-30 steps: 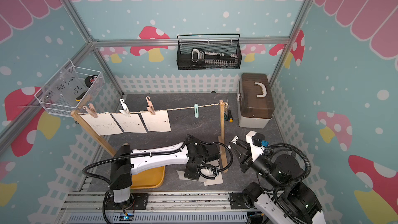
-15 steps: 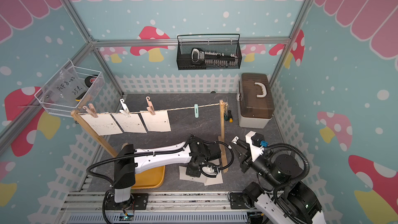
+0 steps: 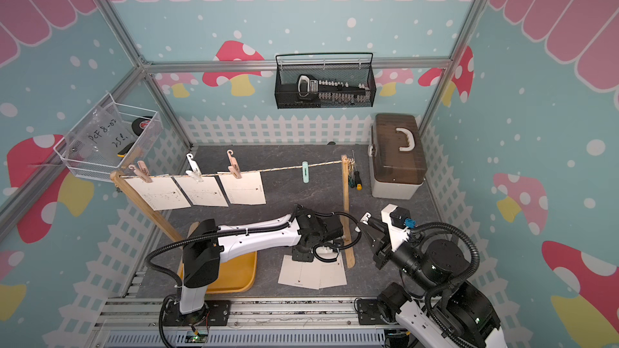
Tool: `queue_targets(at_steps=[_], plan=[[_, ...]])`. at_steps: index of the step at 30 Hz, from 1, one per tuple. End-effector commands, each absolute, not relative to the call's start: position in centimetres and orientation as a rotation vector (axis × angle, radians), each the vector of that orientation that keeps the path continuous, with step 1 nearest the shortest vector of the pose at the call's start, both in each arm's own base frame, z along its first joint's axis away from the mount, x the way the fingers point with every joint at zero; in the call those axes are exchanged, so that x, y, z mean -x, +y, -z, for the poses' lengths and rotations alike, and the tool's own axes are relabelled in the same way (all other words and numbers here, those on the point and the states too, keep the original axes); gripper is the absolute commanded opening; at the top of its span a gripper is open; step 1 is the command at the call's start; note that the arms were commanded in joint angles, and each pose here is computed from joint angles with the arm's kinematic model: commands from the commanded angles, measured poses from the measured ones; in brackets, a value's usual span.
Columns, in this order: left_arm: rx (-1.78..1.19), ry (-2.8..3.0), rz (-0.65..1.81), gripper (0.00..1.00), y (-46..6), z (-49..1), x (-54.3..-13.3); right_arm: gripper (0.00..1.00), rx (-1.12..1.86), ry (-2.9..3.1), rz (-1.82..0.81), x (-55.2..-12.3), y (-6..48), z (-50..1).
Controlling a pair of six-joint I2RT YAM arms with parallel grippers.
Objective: Remove the postcards from the strings
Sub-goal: Place the postcard at the center of the board, then place the clamp in the storage box.
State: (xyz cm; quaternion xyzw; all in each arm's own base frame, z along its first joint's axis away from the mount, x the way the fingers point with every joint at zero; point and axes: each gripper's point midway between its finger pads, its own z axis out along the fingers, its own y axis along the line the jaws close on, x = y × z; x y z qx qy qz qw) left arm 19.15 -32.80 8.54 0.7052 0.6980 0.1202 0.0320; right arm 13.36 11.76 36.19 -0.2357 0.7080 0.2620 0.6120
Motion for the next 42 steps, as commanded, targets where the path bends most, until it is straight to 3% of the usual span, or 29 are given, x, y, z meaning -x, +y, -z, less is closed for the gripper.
queue_targets(at_steps=[1,6,17,30,42], plan=[[-2.024,2.128,-0.360,0.23,-33.5,-10.1,-21.0,0.09,0.558,1.590,-0.607,-12.5,11.4,-37.4],[-1.910,2.044,-0.196,0.31,-33.9,-14.3,-20.4,0.09,0.567,1.599,-0.613,-12.7,11.8,-37.3],[-1.577,1.887,0.196,0.46,-29.1,-22.3,-15.9,0.11,0.727,1.640,-0.700,-13.4,15.3,-36.5],[-0.977,1.583,0.562,0.80,-18.9,-34.8,-12.0,0.11,0.836,1.634,-1.005,-16.6,23.9,-34.1],[-0.919,1.579,0.539,0.82,-15.9,-34.4,-11.6,0.11,1.044,1.648,-1.130,-14.5,36.7,-27.2]])
